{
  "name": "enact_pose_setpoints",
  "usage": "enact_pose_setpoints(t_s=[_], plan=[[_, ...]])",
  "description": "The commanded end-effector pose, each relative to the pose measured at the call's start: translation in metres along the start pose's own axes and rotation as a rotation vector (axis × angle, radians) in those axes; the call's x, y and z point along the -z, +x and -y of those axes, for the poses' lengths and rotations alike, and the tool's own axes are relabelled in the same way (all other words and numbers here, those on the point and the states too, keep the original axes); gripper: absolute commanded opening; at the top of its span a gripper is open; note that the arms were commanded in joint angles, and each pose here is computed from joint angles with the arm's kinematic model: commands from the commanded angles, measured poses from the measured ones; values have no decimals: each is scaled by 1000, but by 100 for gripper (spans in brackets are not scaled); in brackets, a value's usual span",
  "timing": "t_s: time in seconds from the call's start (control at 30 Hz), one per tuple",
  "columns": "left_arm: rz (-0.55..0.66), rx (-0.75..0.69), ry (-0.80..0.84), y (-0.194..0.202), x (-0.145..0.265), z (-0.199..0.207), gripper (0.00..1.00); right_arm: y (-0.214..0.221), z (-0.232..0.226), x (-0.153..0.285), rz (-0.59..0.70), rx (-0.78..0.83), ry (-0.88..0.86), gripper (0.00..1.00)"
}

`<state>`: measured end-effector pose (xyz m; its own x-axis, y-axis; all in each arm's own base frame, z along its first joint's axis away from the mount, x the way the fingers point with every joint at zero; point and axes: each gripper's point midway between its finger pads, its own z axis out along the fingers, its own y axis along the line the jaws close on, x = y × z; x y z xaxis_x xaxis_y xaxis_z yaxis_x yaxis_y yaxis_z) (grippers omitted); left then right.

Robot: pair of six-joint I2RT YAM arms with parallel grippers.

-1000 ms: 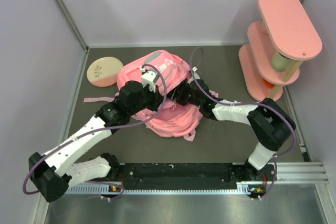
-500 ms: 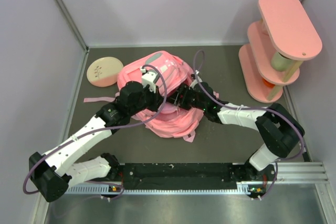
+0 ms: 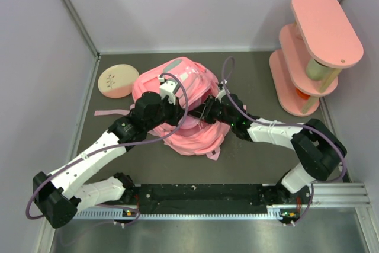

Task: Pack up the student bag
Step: Place the stationery in the student bag.

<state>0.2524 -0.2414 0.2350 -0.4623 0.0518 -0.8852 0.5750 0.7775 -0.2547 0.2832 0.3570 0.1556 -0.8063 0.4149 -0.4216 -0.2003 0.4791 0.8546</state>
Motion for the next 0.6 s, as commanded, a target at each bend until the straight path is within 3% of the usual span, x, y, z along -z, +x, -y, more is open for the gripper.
enact_pose_setpoints(t_s=[0.0,0.17,0.27,0.33,0.4,0.47,0.57], plan=[[163,12,97,-44,5,24,0,-29,-48,-10,109,9,-168,9],[168,11,92,-46,7,23,0,-52,-67,-21,201,-35,-232,9],[166,14,98,-47,6,24,0,-59,-64,-31,234,-59,-227,19],[164,16,103,-46,6,25,0,-59,-60,-37,243,-55,-210,19],[159,22,103,-44,4,25,0,-56,-52,-44,224,-40,-173,25],[157,22,100,-44,3,25,0,-50,-47,-46,200,-31,-153,40],[161,21,83,-44,5,22,0,-41,-34,-40,169,-9,-100,51]])
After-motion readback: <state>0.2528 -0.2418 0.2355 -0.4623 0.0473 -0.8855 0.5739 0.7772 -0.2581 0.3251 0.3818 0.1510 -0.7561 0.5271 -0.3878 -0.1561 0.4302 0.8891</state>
